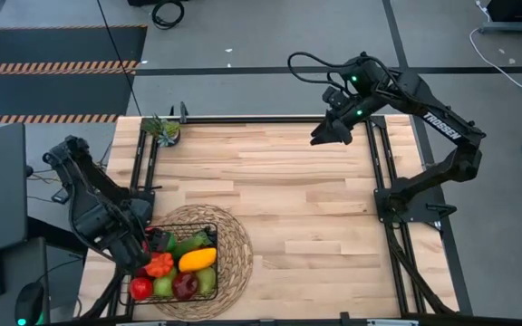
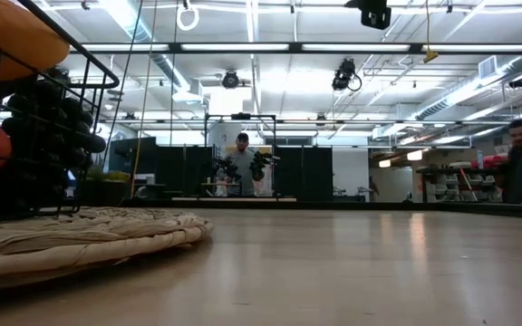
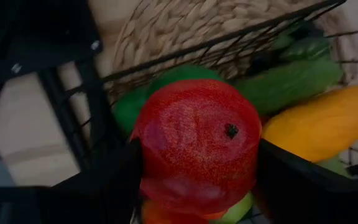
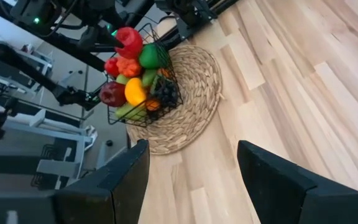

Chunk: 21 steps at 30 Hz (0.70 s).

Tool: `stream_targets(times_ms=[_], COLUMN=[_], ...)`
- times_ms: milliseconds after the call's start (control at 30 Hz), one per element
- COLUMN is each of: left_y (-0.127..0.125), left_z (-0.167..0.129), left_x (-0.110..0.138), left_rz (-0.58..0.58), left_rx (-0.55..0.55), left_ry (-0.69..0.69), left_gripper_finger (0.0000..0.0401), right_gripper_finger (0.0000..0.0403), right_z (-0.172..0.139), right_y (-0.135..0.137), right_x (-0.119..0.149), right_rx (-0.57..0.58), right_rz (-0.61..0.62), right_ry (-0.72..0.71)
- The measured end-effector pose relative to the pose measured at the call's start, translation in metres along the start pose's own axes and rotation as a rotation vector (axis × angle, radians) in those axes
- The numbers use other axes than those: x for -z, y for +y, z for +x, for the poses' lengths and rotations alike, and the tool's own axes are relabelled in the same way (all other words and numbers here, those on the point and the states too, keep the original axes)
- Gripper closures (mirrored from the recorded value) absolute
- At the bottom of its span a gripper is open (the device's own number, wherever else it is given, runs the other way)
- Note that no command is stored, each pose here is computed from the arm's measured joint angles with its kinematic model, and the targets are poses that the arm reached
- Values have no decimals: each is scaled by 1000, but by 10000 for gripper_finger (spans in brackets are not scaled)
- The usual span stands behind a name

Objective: Build produce basket
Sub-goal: Put the red apple into the black wire basket

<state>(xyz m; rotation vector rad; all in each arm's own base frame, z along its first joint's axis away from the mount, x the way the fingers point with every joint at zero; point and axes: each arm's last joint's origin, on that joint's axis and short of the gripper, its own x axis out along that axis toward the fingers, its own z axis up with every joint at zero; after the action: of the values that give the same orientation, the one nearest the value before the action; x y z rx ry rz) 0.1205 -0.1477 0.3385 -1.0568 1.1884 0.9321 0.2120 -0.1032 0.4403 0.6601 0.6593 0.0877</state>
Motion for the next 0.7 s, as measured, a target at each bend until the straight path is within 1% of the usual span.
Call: stream_targets(times_ms=[100,267,333,400,467,600,700], left_y=[-4,2,0,3,3,7,9], left_z=[2,14,16,16,15,19,26], left_x=[-5,-3,1,0,0,1,1], left_rz=[9,43,63,93,129,189,205], left_rx=[-15,-144,-140,-174,-171,-182,-196], left_ry=[17,87,139,152,169,154,124], left_gripper_finger=[124,124,124,124,124,124,124], right_gripper_finger=[155,155,155,155,155,155,155], right_z=[5,9,9,8,7,8,10], right_y=[-4,-7,-7,-7,-7,-5,-3], right_x=[-1,-2,-2,-2,-1,-4,-7], right_rx=[5,11,11,15,40,69,79], right_rz=[24,62,79,96,109,123,129], right_ry=[2,7,7,5,-7,-40,-74])
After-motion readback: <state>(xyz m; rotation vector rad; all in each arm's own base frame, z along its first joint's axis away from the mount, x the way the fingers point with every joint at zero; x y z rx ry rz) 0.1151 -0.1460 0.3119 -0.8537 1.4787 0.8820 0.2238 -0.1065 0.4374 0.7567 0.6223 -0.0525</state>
